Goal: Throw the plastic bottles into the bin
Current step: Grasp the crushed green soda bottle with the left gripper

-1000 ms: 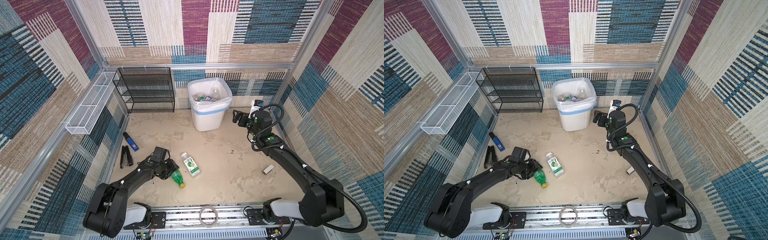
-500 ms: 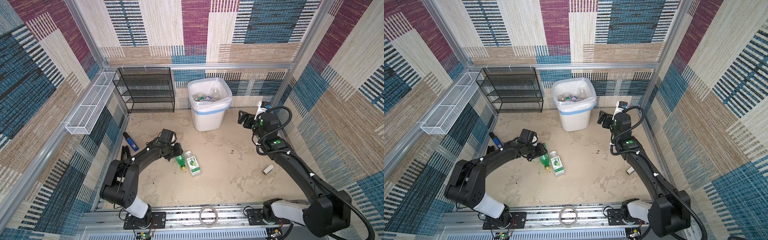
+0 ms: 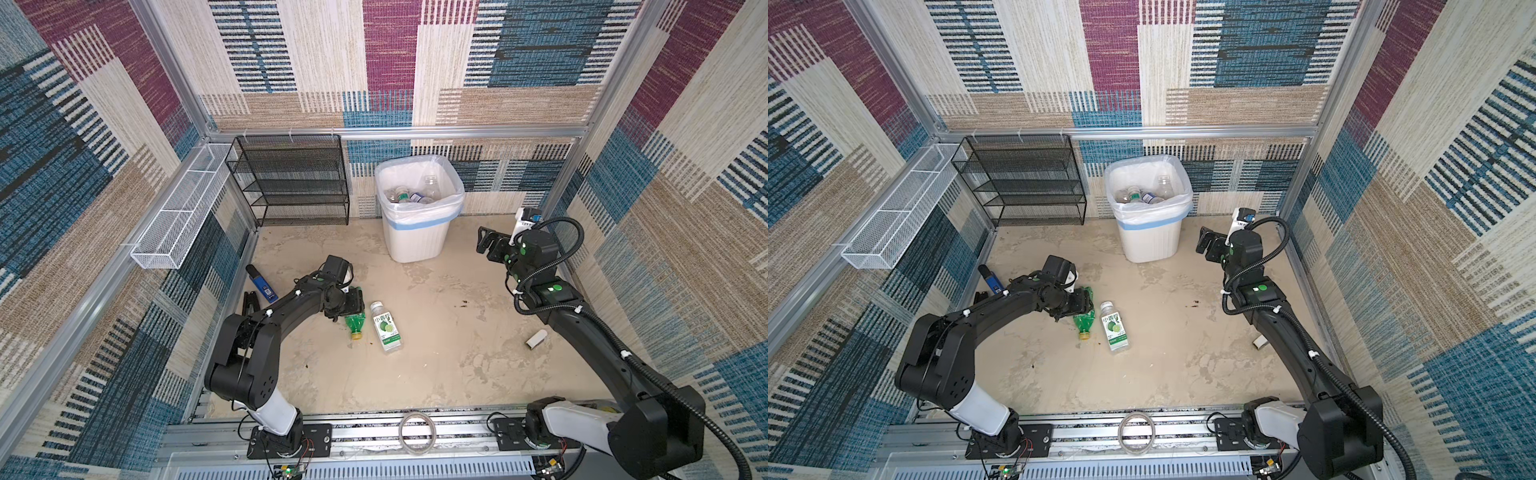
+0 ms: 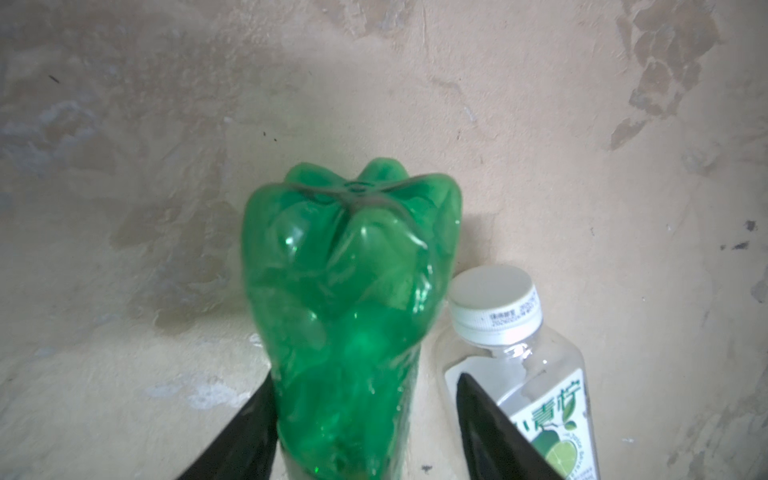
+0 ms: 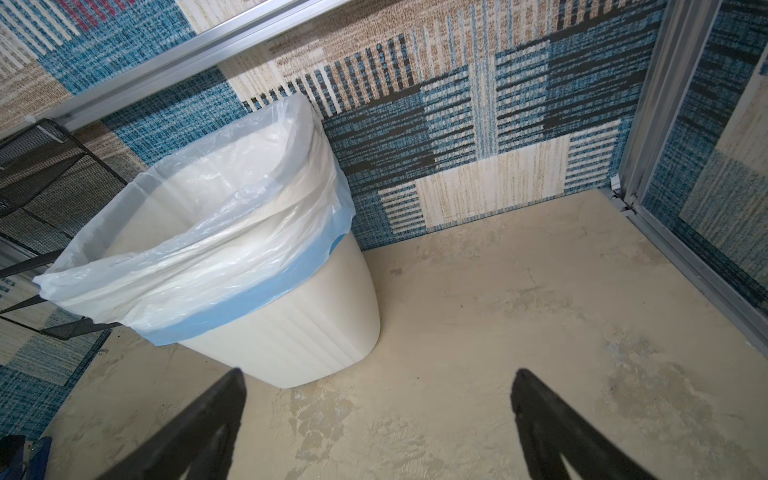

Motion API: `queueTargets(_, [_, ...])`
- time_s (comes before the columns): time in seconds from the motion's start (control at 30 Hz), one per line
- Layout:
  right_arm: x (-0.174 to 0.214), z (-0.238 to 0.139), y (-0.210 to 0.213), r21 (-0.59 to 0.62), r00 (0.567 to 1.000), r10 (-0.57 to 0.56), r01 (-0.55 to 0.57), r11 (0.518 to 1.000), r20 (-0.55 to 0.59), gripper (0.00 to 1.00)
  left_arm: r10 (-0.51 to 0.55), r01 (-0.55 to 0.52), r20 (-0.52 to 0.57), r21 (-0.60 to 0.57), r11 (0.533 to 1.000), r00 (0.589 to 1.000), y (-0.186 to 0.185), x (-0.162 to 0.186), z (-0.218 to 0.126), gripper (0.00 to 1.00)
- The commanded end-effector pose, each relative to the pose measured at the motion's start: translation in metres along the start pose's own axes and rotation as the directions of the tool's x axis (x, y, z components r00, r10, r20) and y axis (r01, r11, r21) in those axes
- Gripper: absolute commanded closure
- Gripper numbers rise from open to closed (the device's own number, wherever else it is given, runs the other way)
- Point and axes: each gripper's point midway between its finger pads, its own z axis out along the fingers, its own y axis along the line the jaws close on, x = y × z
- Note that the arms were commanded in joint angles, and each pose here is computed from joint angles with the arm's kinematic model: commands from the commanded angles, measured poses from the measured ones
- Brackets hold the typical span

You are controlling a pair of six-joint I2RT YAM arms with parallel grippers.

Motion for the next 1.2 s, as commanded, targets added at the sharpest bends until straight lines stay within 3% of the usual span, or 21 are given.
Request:
queueTargets(0.0, [-0.003, -0.001, 0.000, 0.004, 1.000, 0.004, -0.004, 1.000, 0.013, 0.00, 0.032, -0.032, -0.023, -0.001, 0.999, 0.999, 0.002, 0.006, 0.005, 0.36])
queueTargets(0.23, [-0.003, -0.003, -0.003, 0.013, 1.000, 0.001, -0.002, 1.000, 0.016, 0.00, 0.029, -0.028, -0.016, 0.010, 1.000, 0.999, 0.001, 0.005, 0.008, 0.48])
queueTargets(0.6, [0.003, -0.003, -0.004, 0.009, 1.000, 0.003, -0.003, 1.000, 0.005, 0.00, 0.023, -0.023, -0.008, -0.003, 1.000, 1.000, 0.006, 0.008, 0.012, 0.51])
queueTargets(1.17, [0.008, -0.003, -0.004, 0.003, 1.000, 0.012, -0.012, 1.000, -0.002, 0.00, 0.009, -0.009, 0.021, 0.004, 1.000, 1.000, 0.009, 0.006, 0.003, 0.72])
